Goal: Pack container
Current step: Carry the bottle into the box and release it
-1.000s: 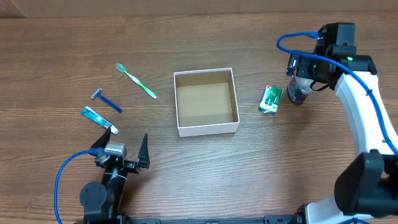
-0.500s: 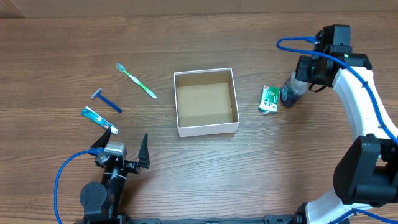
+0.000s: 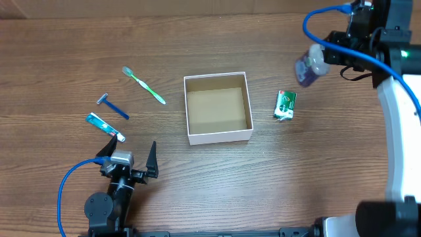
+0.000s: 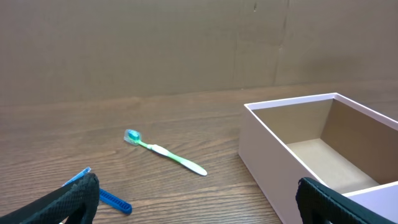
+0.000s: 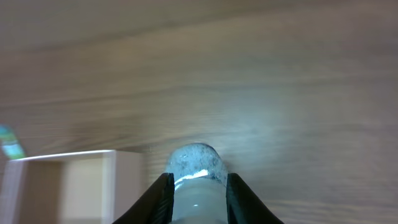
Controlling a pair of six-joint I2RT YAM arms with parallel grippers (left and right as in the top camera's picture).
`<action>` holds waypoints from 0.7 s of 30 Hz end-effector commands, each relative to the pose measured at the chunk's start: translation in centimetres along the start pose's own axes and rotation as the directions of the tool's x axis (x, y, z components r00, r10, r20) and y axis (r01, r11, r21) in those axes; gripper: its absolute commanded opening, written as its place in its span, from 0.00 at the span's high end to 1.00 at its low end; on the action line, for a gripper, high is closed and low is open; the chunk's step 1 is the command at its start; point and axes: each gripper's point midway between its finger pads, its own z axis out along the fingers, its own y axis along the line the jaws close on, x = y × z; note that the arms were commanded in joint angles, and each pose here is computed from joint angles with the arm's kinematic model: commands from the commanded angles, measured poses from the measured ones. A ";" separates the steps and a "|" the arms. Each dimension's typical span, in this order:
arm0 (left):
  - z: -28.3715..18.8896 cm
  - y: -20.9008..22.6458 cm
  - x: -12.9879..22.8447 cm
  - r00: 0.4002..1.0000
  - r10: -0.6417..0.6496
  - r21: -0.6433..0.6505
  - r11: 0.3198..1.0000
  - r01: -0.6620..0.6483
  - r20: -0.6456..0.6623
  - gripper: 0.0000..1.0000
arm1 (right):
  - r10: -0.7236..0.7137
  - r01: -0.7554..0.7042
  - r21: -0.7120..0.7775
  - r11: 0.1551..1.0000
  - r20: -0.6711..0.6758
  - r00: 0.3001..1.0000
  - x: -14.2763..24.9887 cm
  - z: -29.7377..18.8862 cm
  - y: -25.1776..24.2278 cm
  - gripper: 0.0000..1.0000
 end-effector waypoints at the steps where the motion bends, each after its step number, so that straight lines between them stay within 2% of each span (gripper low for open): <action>1: 0.0 0.1 0.0 1.000 0.013 -0.007 1.000 -0.013 0.006 0.00 | -0.040 0.059 -0.226 0.972 0.085 0.996 -1.1 -4.4 8.2 0.71; 5: 0.0 0.1 0.0 1.000 0.013 -0.007 1.000 -0.013 0.006 0.00 | -0.066 0.065 -0.322 0.944 0.008 0.998 1.6 -3.6 15.1 0.71; 10: 0.0 0.1 0.0 1.000 0.013 -0.007 1.000 -0.013 0.006 0.00 | -0.022 0.004 -0.256 0.967 -0.067 0.997 4.2 1.9 20.4 0.71; 16: 0.0 0.1 0.0 1.000 0.013 -0.007 1.000 -0.013 0.006 0.00 | 0.077 -0.086 -0.132 0.988 -0.070 0.995 5.9 10.1 22.7 0.71; 21: 0.0 0.1 0.0 1.000 0.013 -0.007 1.000 -0.013 0.006 0.00 | 0.084 -0.087 -0.080 0.993 -0.034 0.996 6.3 13.2 23.0 0.71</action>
